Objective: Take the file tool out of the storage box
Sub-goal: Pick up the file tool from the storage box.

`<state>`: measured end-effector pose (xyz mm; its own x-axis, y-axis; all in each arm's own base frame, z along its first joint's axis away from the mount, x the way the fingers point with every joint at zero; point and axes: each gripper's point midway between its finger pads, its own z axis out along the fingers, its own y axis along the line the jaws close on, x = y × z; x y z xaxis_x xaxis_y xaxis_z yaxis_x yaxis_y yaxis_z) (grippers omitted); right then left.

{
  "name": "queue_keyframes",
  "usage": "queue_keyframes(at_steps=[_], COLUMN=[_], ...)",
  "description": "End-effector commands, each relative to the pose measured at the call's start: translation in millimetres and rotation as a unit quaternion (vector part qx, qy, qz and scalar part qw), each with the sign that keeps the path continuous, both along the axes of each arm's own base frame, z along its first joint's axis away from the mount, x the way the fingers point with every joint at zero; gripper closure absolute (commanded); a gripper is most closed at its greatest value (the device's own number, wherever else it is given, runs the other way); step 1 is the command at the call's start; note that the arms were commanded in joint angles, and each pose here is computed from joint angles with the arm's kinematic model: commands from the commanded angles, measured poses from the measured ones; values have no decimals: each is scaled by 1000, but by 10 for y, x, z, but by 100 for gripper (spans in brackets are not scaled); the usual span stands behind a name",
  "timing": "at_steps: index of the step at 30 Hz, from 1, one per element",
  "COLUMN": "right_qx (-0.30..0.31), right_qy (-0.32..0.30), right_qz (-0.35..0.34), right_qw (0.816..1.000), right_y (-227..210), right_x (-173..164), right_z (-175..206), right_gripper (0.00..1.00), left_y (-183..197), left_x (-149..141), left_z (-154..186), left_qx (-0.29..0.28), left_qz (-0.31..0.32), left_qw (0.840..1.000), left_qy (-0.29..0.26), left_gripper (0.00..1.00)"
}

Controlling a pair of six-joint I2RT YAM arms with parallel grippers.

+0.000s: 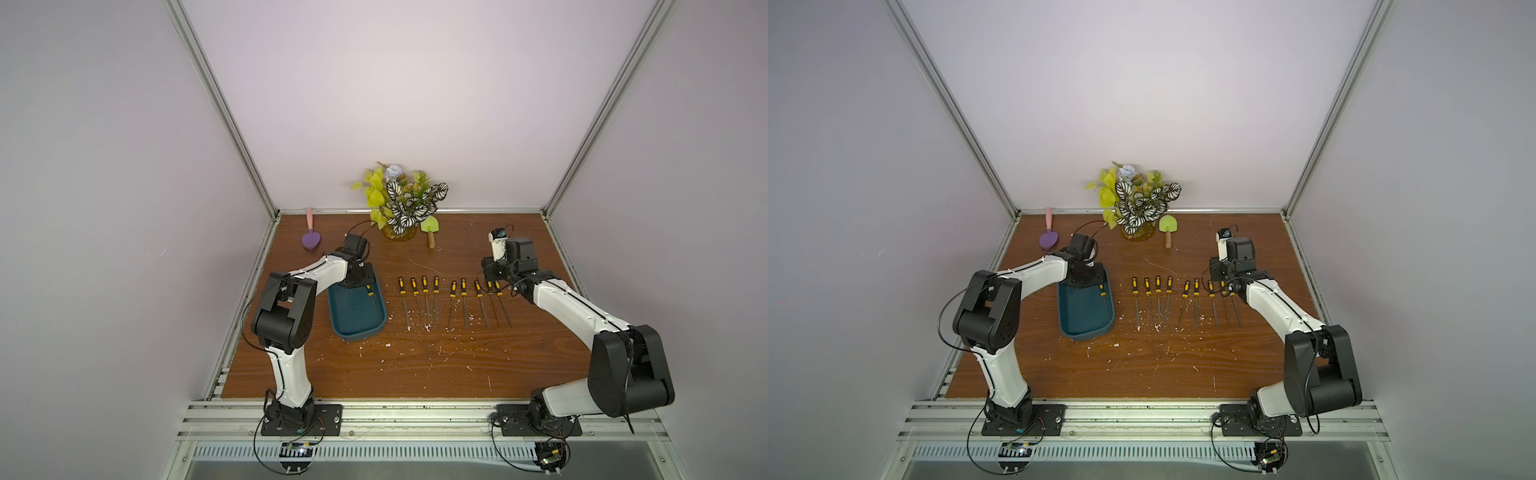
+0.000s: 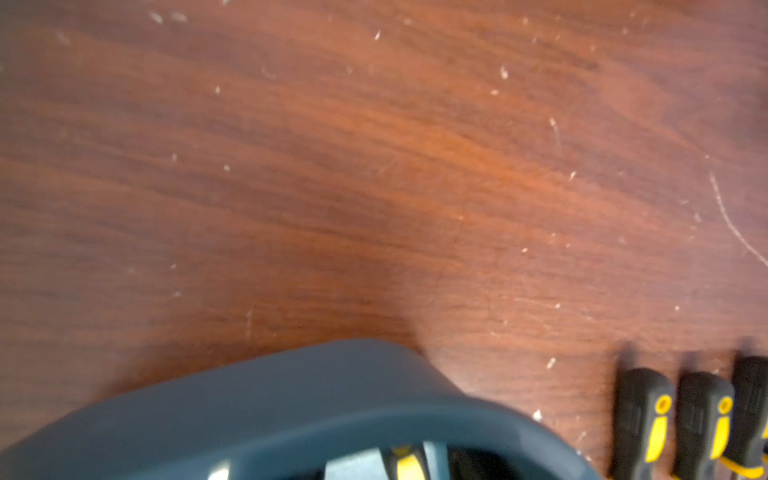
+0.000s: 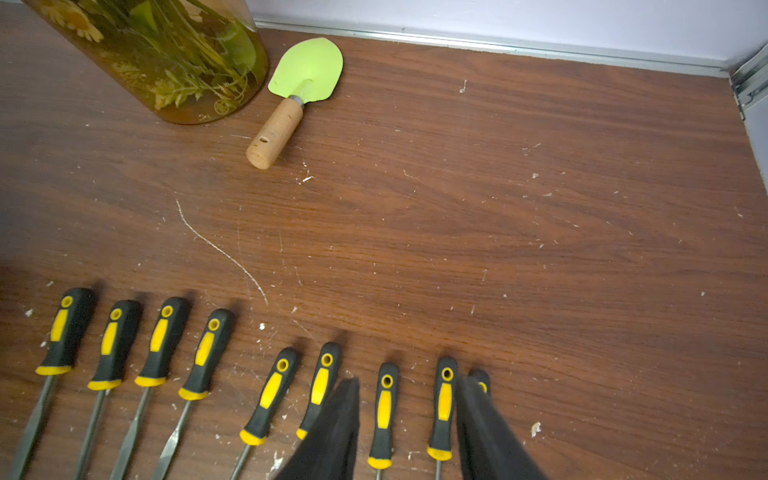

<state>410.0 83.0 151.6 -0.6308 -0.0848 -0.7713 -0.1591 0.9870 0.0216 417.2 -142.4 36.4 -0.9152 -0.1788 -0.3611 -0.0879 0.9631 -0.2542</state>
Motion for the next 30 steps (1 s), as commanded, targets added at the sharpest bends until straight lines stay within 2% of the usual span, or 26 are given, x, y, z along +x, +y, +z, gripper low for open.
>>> queue_keyframes(at_steps=[1, 4, 13, 21, 22, 25, 27, 30], right_qx=[18, 29, 59, 72, 74, 85, 105, 168], right_qy=[-9, -9, -7, -5, -4, -9, -17, -39], right_qz=[4, 6, 9, 10, 12, 18, 34, 109], right_qw=[1000, 1000, 998, 997, 997, 996, 994, 979], right_y=[38, 62, 136, 165, 178, 220, 311, 636], right_x=[-9, -21, -16, -30, -33, -17, -7, -48], right_z=[92, 80, 138, 175, 179, 248, 334, 544], right_gripper=[57, 57, 57, 57, 57, 57, 57, 56], left_y=[-35, -31, 1, 14, 15, 11, -24, -148], left_x=[-80, -94, -174, -203, -201, -144, -67, 56], left_z=[-133, -165, -202, -198, -182, -27, 206, 682], left_qx=[10, 10, 28, 30, 30, 31, 24, -5], left_qz=[-11, -13, -34, -37, -38, -42, -52, -86], left_qw=[1000, 999, 998, 998, 998, 998, 998, 994], left_qy=[23, 27, 46, 46, 44, 22, -8, -71], left_gripper=[53, 60, 69, 100, 100, 100, 100, 100])
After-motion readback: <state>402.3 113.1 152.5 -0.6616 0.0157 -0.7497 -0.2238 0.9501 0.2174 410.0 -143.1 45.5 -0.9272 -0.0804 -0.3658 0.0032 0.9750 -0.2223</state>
